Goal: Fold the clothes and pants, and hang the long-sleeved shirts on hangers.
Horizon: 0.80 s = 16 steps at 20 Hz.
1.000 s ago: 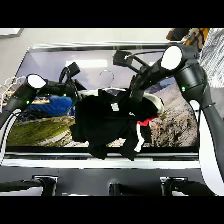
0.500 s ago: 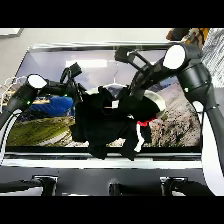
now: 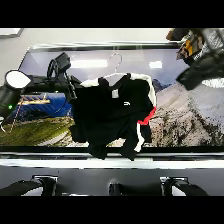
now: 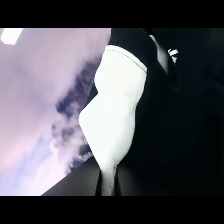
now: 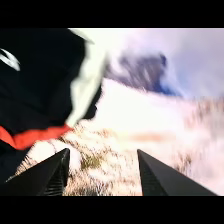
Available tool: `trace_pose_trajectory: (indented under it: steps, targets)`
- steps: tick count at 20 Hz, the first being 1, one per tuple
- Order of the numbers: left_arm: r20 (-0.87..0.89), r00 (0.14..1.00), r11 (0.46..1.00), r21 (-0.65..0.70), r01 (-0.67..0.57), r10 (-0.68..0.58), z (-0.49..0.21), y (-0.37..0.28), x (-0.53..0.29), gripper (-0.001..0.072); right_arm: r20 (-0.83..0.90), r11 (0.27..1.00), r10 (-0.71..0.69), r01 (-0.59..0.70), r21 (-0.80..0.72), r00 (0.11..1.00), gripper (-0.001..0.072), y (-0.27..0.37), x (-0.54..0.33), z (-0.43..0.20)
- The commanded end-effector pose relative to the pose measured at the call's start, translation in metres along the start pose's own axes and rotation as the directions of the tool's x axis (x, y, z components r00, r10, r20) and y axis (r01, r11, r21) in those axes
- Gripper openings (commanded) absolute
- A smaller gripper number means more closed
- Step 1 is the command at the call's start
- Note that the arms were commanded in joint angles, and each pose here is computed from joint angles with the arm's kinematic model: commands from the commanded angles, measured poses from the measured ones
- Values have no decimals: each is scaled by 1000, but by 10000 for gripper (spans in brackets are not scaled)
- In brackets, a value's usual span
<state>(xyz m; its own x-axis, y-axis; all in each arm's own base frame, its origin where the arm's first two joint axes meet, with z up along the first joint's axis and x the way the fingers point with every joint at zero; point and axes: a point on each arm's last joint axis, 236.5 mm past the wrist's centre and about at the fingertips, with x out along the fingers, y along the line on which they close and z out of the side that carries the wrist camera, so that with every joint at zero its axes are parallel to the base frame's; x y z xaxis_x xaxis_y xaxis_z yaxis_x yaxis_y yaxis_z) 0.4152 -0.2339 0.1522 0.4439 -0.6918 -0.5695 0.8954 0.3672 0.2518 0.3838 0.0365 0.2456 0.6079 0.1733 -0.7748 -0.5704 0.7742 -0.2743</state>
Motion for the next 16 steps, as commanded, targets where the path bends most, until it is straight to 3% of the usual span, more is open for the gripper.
trace_pose_trajectory:
  steps: [1, 4, 9, 16]
  targets:
    - [34, 999, 998, 62, -13, 11, 22, -9, -17, 34, -4, 998, 29, -28, 53, 1000, 504, -24, 4, -31]
    - [46, 999, 997, 78, -13, 9, 31, -15, -23, 34, 94, 979, 192, -185, -81, 977, 541, -7, 48, -9]
    - [47, 999, 997, 79, -13, 9, 31, -15, -24, 35, 215, 928, 369, -346, -137, 904, 559, 7, 109, 15]
    - [38, 999, 997, 76, 14, -17, 29, -21, -23, 35, 275, 885, 466, -434, -171, 841, 559, 21, 153, 24]
